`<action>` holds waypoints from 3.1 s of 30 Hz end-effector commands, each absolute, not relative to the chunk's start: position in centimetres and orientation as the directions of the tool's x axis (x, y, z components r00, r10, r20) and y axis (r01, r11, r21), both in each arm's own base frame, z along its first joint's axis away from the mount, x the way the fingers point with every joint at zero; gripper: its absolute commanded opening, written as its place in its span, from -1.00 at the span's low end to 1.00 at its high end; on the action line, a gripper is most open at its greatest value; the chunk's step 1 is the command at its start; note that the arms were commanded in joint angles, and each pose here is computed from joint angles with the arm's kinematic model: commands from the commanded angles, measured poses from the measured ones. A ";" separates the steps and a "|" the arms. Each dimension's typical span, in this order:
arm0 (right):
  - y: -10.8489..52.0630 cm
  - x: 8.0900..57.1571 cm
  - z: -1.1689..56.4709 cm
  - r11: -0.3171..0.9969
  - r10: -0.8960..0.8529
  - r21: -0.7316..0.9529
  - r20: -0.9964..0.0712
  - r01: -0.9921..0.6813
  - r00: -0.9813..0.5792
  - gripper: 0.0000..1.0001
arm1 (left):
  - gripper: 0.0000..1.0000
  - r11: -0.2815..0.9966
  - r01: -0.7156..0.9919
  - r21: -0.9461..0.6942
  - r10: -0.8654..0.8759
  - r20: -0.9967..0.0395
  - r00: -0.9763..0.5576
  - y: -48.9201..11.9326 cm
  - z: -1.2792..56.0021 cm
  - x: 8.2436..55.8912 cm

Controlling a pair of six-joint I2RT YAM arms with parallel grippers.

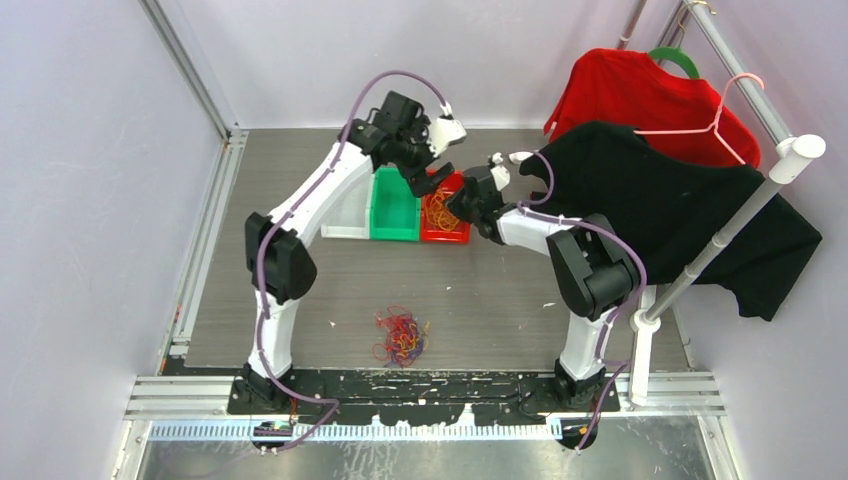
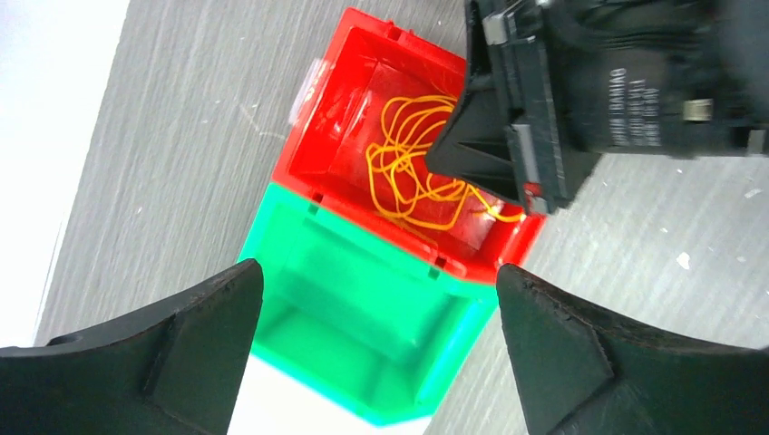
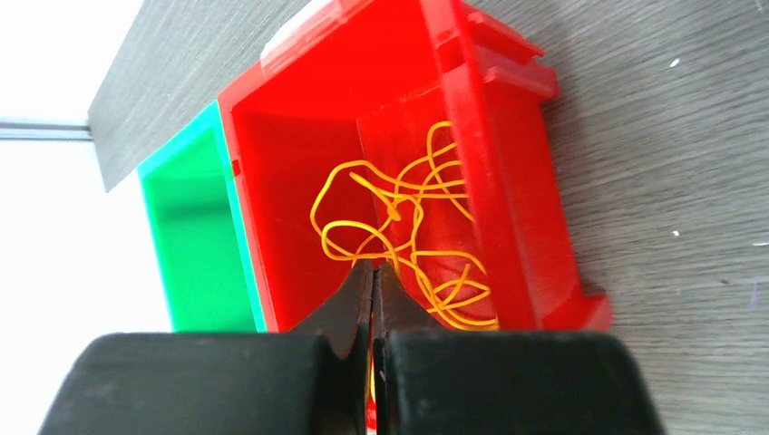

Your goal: Untangle the cables

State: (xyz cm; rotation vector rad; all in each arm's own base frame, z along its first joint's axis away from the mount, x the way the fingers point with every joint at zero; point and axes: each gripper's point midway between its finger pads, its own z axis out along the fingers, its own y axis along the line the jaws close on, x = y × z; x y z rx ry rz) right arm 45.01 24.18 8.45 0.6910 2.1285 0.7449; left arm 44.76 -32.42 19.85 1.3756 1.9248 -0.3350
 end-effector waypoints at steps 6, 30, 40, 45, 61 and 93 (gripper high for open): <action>23.7 45.7 9.3 0.849 0.528 0.449 -0.691 0.279 -0.493 -0.98 | 0.99 0.476 0.878 0.055 0.637 -0.709 -0.302 -24.1 27.0 38.3; 25.4 42.0 22.0 0.878 0.452 0.475 -0.777 0.064 -0.438 -0.42 | 0.89 0.351 0.927 -0.134 0.695 -0.626 -0.354 -18.2 23.5 22.5; 26.0 32.9 19.2 0.897 0.304 0.419 -0.814 -0.139 -0.495 -0.06 | 0.79 0.291 0.941 -0.171 0.694 -0.640 -0.331 -18.3 21.8 20.3; 27.3 25.1 17.1 0.818 0.202 0.466 -0.781 -0.336 -0.591 0.05 | 0.59 0.277 0.933 -0.230 0.707 -0.609 -0.360 -19.1 19.8 19.8; 30.5 15.5 12.0 0.739 -0.021 0.516 -0.623 -0.432 -0.782 0.06 | 0.40 0.315 0.898 -0.308 0.752 -0.496 -0.434 -22.1 13.2 18.8; 27.0 19.1 21.7 0.799 0.123 0.404 -0.835 -0.445 -0.537 -0.98 | -1.00 0.311 0.933 -0.183 0.828 -0.429 -0.360 -17.6 8.8 16.0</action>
